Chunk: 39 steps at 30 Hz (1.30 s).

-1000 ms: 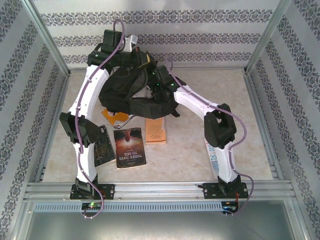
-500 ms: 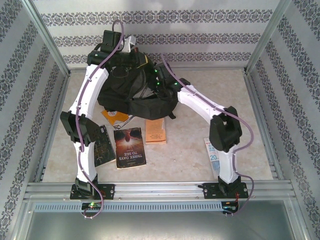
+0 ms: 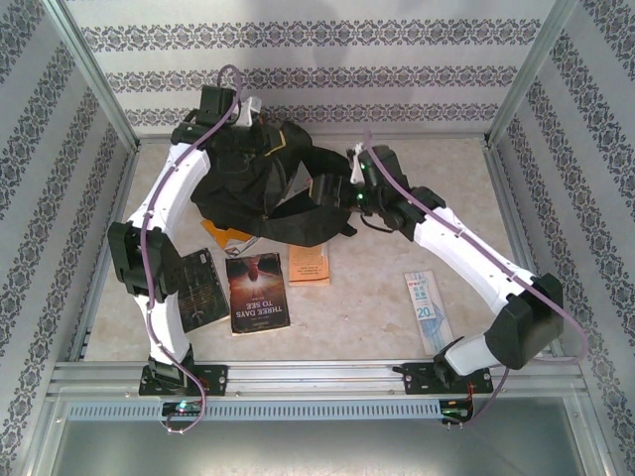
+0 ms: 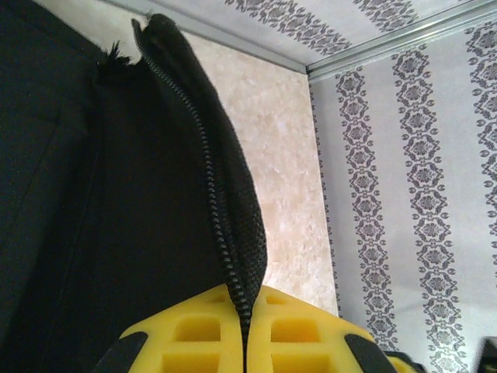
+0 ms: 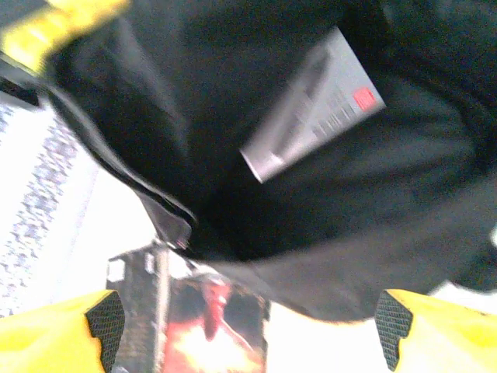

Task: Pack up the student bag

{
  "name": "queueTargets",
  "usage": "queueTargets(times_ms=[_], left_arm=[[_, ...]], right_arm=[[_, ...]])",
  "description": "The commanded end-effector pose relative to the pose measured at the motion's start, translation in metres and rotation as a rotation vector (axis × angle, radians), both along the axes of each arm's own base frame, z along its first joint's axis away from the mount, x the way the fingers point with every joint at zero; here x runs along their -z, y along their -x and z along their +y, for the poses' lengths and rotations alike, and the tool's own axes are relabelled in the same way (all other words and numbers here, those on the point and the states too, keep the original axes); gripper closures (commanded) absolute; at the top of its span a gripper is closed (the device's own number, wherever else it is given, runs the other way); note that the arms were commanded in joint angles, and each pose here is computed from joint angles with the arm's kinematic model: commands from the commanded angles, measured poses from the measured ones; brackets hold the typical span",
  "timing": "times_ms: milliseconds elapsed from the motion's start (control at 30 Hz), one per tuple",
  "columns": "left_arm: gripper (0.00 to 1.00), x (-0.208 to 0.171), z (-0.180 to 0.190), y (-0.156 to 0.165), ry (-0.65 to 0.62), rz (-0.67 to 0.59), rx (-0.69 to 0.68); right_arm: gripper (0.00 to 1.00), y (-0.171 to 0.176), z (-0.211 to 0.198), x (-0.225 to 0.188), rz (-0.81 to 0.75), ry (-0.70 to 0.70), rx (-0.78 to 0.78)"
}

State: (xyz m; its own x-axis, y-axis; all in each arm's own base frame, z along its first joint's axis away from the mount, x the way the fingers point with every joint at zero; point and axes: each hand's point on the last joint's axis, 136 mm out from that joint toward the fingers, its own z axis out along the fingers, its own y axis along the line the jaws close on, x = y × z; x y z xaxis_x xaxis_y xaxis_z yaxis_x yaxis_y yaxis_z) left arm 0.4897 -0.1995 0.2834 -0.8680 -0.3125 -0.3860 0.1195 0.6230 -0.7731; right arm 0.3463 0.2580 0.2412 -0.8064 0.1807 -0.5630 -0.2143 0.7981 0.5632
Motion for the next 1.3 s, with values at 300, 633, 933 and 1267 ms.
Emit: queueTargets(times_ms=[300, 633, 933, 1267], left_arm=[[1.0, 0.036, -0.03, 0.015, 0.058, 0.026, 0.038], [1.0, 0.038, -0.032, 0.022, 0.048, 0.034, 0.057], [1.0, 0.038, -0.038, 0.025, 0.041, 0.035, 0.071], [1.0, 0.039, -0.036, 0.027, 0.023, 0.031, 0.075]], right_arm=[[0.02, 0.112, -0.171, 0.147, 0.455, 0.395, 0.491], [0.02, 0.119, -0.211, 0.215, 0.655, 0.177, 0.659], [0.03, 0.097, -0.154, 0.215, 0.697, -0.049, 0.627], [0.04, 0.075, -0.079, 0.158, 0.624, -0.123, 0.474]])
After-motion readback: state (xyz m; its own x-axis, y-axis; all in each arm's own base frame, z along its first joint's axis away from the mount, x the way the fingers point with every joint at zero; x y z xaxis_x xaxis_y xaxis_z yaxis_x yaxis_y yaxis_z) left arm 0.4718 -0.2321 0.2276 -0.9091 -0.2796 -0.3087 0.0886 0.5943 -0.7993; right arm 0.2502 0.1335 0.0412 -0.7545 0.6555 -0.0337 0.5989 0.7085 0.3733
